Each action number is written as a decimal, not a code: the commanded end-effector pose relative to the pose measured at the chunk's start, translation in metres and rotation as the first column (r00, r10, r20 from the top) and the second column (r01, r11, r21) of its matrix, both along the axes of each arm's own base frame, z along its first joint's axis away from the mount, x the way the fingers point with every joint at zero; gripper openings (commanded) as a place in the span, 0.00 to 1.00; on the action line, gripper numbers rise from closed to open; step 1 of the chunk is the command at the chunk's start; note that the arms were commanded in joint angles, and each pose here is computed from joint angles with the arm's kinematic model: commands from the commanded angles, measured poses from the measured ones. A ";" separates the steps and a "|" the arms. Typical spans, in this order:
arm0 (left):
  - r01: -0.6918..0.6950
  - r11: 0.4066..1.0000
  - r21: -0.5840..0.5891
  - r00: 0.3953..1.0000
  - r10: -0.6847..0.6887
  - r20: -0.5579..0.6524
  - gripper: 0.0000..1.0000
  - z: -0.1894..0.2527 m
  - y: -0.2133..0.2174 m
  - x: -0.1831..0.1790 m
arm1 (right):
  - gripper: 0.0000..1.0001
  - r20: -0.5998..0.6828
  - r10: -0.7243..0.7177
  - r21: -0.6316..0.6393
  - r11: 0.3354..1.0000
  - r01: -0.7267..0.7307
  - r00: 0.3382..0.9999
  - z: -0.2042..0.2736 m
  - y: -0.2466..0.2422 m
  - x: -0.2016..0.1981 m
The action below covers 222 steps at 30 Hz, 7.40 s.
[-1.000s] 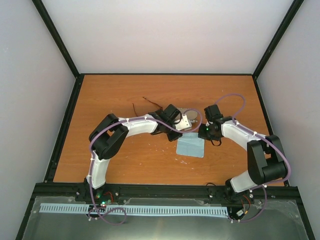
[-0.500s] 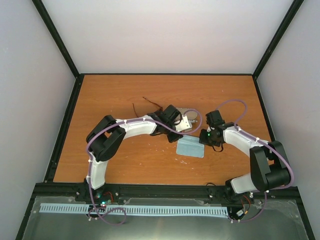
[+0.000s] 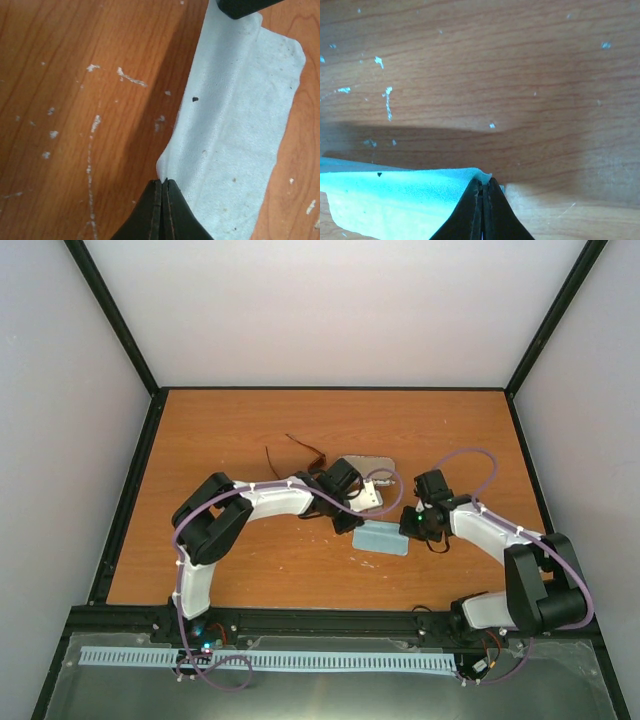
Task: Organize the sunglasses
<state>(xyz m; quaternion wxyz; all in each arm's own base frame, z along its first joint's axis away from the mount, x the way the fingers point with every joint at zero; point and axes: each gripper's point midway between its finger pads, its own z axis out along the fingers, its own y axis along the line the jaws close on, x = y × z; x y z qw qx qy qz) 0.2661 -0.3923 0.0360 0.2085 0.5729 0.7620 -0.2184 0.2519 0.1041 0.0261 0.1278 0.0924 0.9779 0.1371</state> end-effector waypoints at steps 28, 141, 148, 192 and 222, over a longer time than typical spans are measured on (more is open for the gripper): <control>0.063 0.996 -0.062 0.998 -0.061 0.033 0.15 0.019 -0.010 -0.038 | 0.05 0.031 0.042 0.140 0.989 -0.046 0.999 0.003 0.014 -0.030; 0.036 0.997 -0.068 0.999 -0.035 0.009 0.00 0.013 -0.003 -0.042 | 0.07 -0.004 0.107 0.135 0.985 -0.106 0.994 0.000 0.018 -0.032; 0.031 0.998 -0.063 0.999 -0.029 0.023 0.02 0.012 -0.003 -0.039 | 0.06 -0.003 0.106 0.136 0.985 -0.105 0.994 0.000 0.018 -0.032; 0.010 0.994 -0.105 0.999 -0.005 0.049 0.00 0.015 -0.003 -0.038 | 0.06 0.007 0.102 0.133 0.986 -0.103 0.995 0.002 0.017 -0.032; -0.035 0.994 -0.106 0.997 0.043 0.067 0.19 0.008 -0.014 -0.021 | 0.07 0.006 0.107 0.128 0.986 -0.107 0.994 0.004 0.016 -0.032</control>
